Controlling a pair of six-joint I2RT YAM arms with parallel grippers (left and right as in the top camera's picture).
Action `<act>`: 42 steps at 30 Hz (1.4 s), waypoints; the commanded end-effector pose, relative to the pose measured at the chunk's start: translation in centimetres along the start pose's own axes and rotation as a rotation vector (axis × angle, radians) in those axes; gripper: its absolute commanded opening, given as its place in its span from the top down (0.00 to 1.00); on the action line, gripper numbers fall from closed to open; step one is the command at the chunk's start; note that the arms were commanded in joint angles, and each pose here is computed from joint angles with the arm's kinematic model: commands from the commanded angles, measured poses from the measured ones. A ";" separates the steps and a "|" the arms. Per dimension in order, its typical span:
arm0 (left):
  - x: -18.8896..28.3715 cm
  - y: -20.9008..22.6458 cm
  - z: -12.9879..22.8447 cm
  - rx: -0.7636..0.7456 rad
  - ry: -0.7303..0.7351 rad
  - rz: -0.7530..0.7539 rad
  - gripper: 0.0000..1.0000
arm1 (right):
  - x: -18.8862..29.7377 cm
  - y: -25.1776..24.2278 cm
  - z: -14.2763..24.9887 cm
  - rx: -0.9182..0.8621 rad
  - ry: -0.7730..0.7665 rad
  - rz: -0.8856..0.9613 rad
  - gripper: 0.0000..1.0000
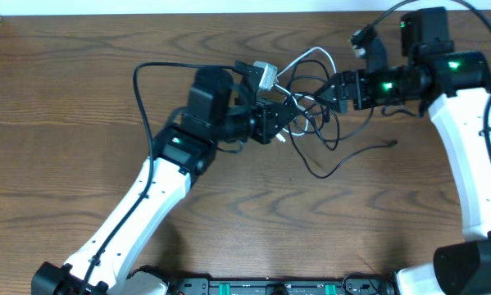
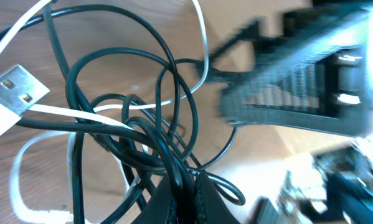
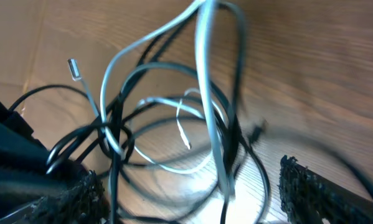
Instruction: Untangle cables
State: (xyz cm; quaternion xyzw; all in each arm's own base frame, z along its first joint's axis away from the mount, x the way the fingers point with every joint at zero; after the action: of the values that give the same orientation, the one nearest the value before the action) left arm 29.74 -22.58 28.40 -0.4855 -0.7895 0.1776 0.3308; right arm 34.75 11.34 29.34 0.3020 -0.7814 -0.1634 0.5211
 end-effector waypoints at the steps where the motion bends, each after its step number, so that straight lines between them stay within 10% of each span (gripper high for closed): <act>1: 1.5 -1.3 -0.4 -0.089 0.033 0.211 0.92 | -1.1 0.9 -0.3 0.025 0.018 -0.096 0.14; 21: 2.2 1.5 -0.2 -0.019 0.083 0.423 0.92 | -4.0 4.3 0.3 0.307 0.046 -0.051 0.16; 42: 2.5 1.0 -0.2 0.003 0.098 0.470 0.92 | -7.3 5.3 -2.0 0.175 -0.027 -0.075 0.25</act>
State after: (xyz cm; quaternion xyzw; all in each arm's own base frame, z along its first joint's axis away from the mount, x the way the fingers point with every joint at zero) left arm 30.69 -19.58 27.52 -0.6338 -0.6624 0.2288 0.3273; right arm 36.34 19.91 27.91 0.3928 -0.7870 -0.0816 0.4687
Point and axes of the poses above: each gripper's point midway between its finger pads, its own x axis back along the fingers, its own y axis along the line the jaws close on, z = x × y, the point moved 6 cm from there along x, back along the fingers, and after that the axes turned 5 degrees about -x, right-handed, at the moved point
